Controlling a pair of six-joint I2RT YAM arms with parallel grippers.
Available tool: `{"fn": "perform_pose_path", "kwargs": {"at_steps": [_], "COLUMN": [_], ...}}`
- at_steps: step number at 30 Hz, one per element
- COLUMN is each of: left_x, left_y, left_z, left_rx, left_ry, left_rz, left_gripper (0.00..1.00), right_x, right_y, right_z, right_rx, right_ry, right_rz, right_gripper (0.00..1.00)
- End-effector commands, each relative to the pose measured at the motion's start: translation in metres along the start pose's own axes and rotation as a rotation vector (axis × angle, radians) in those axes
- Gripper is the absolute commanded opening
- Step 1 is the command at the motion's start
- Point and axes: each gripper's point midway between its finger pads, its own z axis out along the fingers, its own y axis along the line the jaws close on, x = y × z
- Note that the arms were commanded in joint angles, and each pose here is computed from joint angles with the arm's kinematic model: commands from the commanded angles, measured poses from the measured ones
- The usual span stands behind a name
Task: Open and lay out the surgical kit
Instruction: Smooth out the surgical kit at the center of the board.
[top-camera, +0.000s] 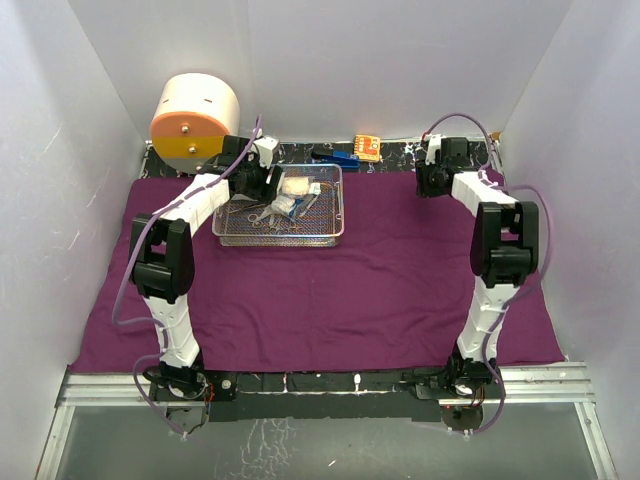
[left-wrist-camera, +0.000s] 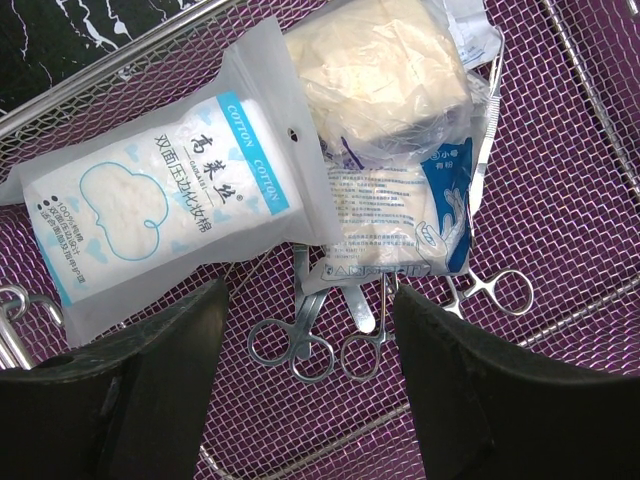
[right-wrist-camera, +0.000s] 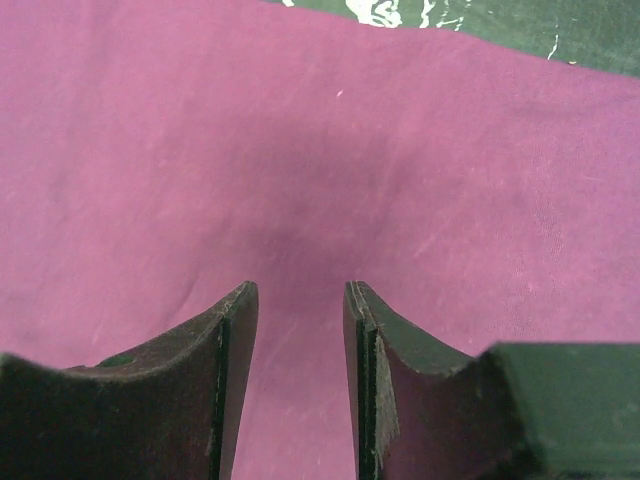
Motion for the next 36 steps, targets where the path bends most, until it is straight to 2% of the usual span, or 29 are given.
{"fn": "perform_pose_path", "kwargs": {"at_steps": [1,9,24,32,36], "left_x": [-0.029,-0.027,-0.018,-0.018,-0.019], "left_y": [-0.007,-0.007,-0.003,-0.001,-0.002], "left_z": [-0.025,-0.022,-0.019,-0.021,-0.023], "left_rx": [0.007,0.005,-0.018,-0.025,-0.026], "left_ry": [-0.087,-0.08,-0.065,-0.066,-0.071], "left_rz": [0.014,0.014,0.036,0.043,0.045], "left_gripper": [0.66,0.66,0.66,0.67,0.67], "right_x": [-0.034,0.001,0.035,0.048,0.045], "right_y": [-0.026,-0.039,-0.047,-0.064,-0.073], "right_z": [0.022,0.048,0.076,0.078,0.058], "right_rx": [0.11,0.171,0.182,0.242,0.251], "right_ry": [-0.099,-0.024,0.067,0.107,0.098], "right_rz": [0.086,0.112,0.129,0.124,0.121], "right_gripper": [0.39,0.37,0.0,0.0,0.12]}}
